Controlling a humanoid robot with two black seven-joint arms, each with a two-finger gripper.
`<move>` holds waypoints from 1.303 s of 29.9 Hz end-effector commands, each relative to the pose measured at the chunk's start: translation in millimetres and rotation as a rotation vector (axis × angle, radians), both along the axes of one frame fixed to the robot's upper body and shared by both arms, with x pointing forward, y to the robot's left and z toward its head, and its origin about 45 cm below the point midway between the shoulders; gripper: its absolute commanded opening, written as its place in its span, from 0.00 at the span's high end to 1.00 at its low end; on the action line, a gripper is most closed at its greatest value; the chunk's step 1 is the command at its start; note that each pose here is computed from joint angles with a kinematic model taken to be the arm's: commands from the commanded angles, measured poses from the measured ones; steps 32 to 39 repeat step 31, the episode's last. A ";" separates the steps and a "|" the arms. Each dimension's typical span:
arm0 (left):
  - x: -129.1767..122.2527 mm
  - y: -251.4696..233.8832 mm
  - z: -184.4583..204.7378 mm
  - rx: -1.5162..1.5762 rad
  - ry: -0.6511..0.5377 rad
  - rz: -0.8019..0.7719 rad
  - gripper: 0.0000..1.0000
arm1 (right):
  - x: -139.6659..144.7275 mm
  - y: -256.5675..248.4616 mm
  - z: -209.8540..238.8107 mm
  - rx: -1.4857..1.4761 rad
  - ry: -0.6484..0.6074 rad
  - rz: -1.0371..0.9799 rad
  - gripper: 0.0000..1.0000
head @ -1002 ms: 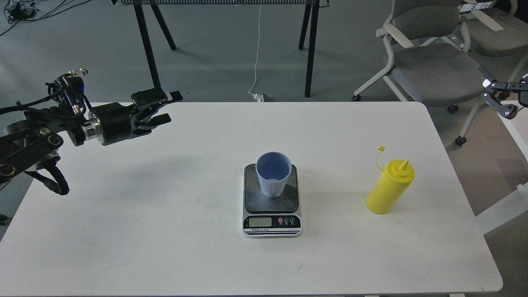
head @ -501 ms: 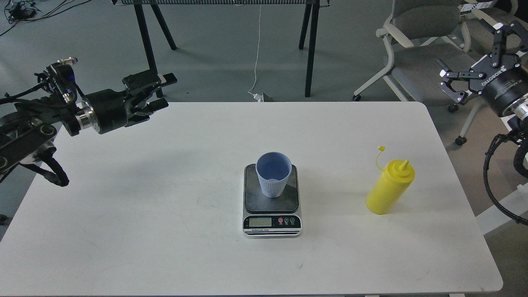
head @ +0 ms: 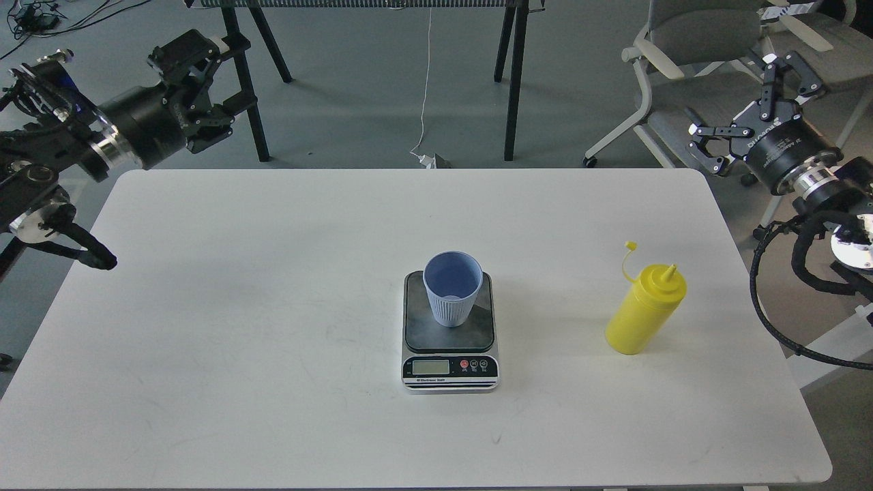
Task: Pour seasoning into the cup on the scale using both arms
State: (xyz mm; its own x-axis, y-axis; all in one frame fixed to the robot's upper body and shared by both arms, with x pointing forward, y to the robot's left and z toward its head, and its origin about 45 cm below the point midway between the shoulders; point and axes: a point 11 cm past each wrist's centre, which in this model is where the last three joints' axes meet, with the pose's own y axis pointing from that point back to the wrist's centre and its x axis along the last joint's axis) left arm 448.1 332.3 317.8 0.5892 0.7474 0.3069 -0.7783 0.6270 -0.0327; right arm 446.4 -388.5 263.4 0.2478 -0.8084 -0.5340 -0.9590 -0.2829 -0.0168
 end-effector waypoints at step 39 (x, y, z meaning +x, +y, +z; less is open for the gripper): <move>4.8 -20.9 -37.1 -0.111 0.061 0.021 0.00 | -18.5 -37.1 -32.2 -0.026 0.062 -0.099 0.03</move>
